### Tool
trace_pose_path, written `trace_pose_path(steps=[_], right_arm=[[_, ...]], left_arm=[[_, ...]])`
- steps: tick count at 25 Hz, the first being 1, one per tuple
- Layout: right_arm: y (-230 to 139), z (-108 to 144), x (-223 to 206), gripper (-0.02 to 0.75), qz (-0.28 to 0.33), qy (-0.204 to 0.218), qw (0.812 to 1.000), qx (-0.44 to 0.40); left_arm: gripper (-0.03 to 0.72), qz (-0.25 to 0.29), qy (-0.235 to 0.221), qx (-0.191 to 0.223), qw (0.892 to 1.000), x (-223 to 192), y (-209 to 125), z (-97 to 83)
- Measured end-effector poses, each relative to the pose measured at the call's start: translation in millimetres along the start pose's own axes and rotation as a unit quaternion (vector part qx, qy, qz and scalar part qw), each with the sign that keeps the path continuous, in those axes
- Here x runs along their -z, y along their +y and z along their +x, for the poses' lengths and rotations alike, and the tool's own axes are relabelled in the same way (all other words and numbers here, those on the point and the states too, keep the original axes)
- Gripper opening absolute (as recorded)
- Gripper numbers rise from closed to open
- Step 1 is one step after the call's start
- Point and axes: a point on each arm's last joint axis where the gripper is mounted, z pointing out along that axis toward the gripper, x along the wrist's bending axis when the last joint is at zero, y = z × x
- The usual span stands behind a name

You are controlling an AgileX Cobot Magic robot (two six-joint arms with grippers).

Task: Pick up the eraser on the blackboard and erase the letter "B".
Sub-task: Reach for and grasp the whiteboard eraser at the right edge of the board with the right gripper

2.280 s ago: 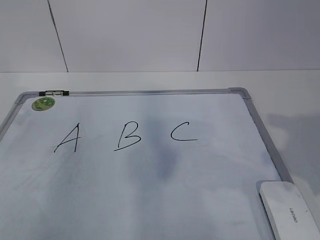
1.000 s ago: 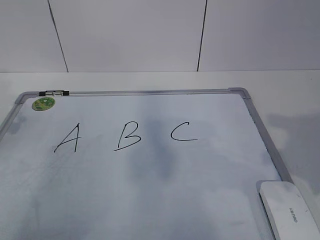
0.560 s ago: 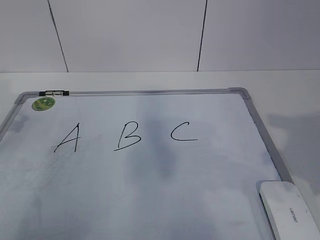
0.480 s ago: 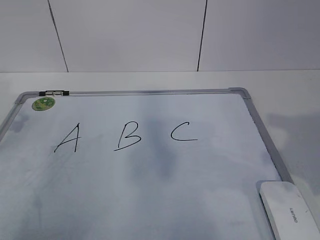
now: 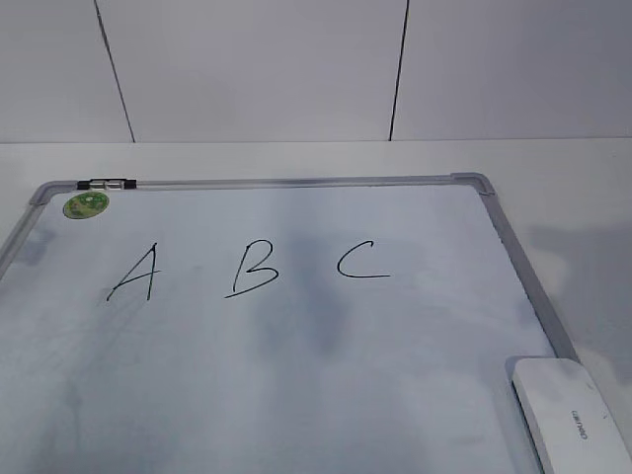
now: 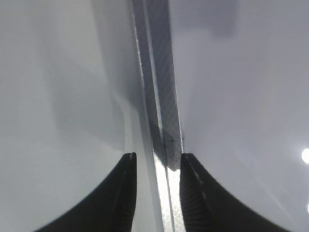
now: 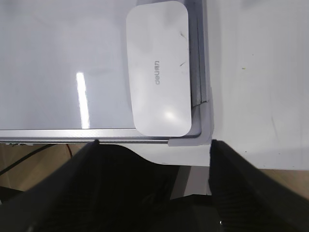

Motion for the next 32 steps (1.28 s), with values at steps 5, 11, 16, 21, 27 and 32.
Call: trace_pose_path(steps=[5, 11, 16, 21, 27, 32], right_arm=[[0.0, 0.0, 0.0, 0.526, 0.000, 0.000, 1.000, -0.001], [0.0, 0.0, 0.0, 0.526, 0.000, 0.000, 1.000, -0.002], [0.0, 0.0, 0.0, 0.526, 0.000, 0.000, 1.000, -0.002], [0.0, 0.0, 0.0, 0.526, 0.000, 0.000, 1.000, -0.008], [0.0, 0.0, 0.0, 0.599, 0.000, 0.000, 1.000, -0.014], [0.0, -0.2, 0.0, 0.645, 0.000, -0.001, 1.000, -0.022]], left_arm=[[0.231, 0.009, -0.003, 0.002, 1.000, -7.4, 1.2, 1.4], [0.192, 0.009, -0.003, 0.002, 1.000, -7.4, 1.2, 1.4], [0.085, 0.011, -0.007, 0.004, 1.000, -8.0, 1.8, 1.0], [0.045, 0.010, -0.008, 0.008, 1.000, -7.5, 2.0, 1.3], [0.036, 0.009, -0.010, 0.014, 1.000, -7.5, 2.0, 1.7], [0.035, 0.010, -0.011, 0.014, 1.000, -8.1, 2.0, 1.8]])
